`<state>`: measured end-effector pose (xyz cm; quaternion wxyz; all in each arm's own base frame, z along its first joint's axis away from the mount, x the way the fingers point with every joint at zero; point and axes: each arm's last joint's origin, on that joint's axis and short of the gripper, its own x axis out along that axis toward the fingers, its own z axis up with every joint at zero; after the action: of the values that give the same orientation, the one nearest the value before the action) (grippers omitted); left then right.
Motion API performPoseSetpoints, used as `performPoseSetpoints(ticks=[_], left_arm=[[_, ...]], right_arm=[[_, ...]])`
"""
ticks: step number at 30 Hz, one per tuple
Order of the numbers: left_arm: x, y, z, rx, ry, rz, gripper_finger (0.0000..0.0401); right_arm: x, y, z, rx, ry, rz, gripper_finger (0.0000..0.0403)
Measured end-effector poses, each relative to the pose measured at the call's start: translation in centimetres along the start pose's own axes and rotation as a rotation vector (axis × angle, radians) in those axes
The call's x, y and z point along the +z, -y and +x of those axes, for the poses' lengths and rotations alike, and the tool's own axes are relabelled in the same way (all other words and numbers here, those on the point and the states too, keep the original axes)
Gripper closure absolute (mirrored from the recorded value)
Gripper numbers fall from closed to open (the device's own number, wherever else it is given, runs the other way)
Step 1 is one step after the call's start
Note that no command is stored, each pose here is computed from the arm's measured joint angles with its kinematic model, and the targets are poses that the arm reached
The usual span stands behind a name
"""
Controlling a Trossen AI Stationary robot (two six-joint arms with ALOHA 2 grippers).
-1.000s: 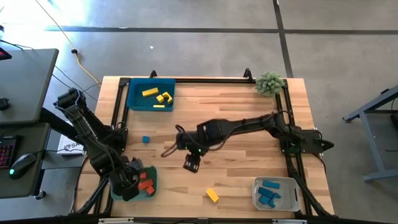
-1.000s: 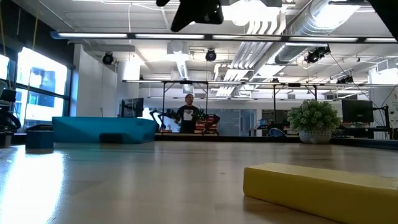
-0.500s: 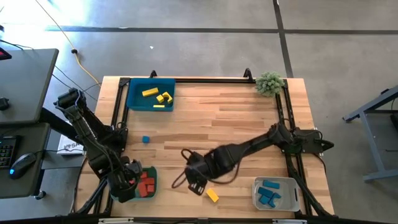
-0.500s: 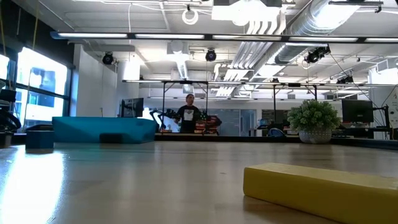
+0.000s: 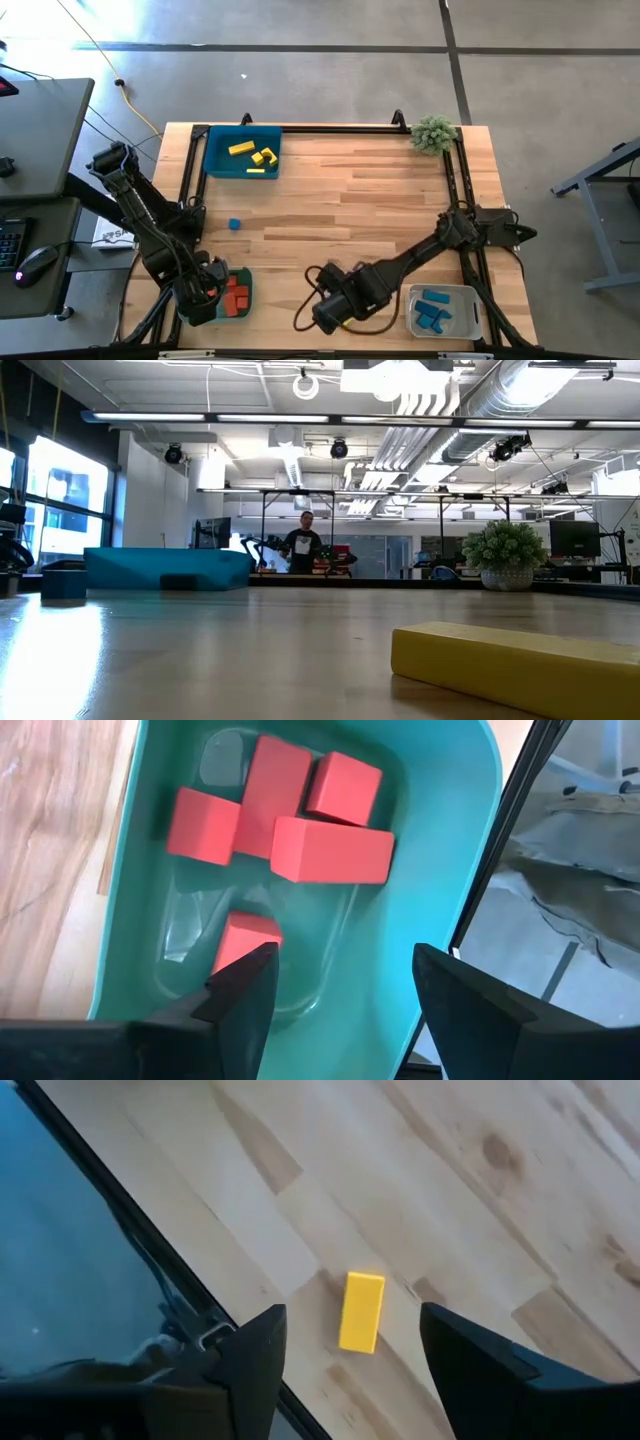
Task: Sort & place blocks by color
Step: Put the yellow block into the dark blue bin
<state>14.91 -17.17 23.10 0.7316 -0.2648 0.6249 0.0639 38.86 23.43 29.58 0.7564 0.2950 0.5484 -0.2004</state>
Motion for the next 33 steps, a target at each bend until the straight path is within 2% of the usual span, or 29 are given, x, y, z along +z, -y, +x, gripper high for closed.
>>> performPoseSetpoints(ticks=[12, 19, 33], left_arm=[[0.0, 0.0, 0.0, -0.005, 0.001, -0.004, 0.0178], [0.0, 0.1, 0.0, -0.006, 0.001, -0.004, 0.0178], [0.0, 0.1, 0.0, -0.007, 0.001, -0.004, 0.0178]], right_arm=[[-2.4, -1.2, 6.9, -0.104, -0.16, -0.036, 0.0185], [-3.1, -1.2, 9.6, -0.146, -0.244, -0.037, 0.0185], [-3.4, -0.8, 13.3, -0.205, -0.309, -0.031, 0.0185]])
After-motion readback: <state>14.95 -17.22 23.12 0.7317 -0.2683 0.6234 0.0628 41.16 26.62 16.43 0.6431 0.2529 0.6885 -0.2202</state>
